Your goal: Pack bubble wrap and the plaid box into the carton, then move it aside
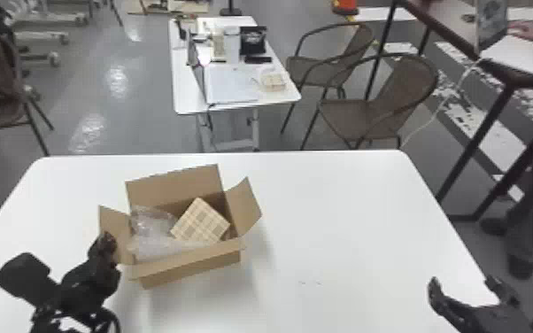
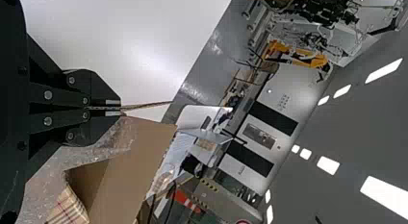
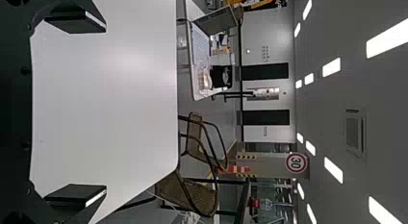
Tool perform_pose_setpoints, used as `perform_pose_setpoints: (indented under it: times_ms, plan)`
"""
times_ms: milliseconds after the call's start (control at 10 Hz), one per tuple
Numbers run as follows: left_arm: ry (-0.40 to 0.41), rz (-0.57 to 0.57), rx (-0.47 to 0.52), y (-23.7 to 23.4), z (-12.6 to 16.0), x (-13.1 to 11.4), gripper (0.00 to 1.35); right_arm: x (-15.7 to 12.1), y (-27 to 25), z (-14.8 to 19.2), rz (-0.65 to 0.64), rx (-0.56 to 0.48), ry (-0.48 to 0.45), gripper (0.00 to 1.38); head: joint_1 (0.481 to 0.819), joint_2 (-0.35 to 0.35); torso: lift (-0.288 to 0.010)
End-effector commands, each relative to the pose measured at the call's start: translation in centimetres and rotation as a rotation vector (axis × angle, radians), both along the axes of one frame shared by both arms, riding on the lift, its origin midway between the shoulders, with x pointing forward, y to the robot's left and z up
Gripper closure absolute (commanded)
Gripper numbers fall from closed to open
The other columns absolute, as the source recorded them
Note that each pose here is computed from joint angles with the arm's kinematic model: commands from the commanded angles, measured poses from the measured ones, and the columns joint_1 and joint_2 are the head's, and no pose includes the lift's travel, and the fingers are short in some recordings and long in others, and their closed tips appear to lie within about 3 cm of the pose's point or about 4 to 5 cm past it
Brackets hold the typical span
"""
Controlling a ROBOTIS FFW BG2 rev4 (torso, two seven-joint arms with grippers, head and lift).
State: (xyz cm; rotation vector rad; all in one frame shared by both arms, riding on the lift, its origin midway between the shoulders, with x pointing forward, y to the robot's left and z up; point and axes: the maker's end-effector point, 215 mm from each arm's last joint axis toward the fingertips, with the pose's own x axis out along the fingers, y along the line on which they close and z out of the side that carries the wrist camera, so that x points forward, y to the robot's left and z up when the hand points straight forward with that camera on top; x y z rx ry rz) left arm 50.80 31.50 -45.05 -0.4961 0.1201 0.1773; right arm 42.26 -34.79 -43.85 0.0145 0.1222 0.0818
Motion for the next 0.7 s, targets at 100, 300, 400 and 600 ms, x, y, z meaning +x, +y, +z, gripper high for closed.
perform_pose_setpoints:
  times_ms: [100, 300, 400, 600]
  plan:
    - [0.002, 0.151, 0.053, 6.6, 0.4, -0.8, 1.21, -0.8, -0.3, -0.2, -0.009, 0.006, -0.007, 0.12, 0.695, -0.029, -0.027]
    - [0.004, 0.361, 0.106, 13.6, 1.3, -2.0, 1.21, -0.7, -0.3, 0.0, -0.009, 0.004, -0.011, 0.12, 0.695, 0.053, -0.027]
    - [0.013, 0.465, 0.113, 16.8, 1.5, -2.8, 1.21, -0.5, -0.2, 0.1, -0.007, 0.004, -0.013, 0.12, 0.695, 0.105, -0.027]
    - [0.027, 0.682, 0.134, 24.0, 2.6, -5.6, 1.21, 0.1, 0.4, 0.1, 0.005, 0.004, -0.012, 0.12, 0.695, 0.171, -0.027]
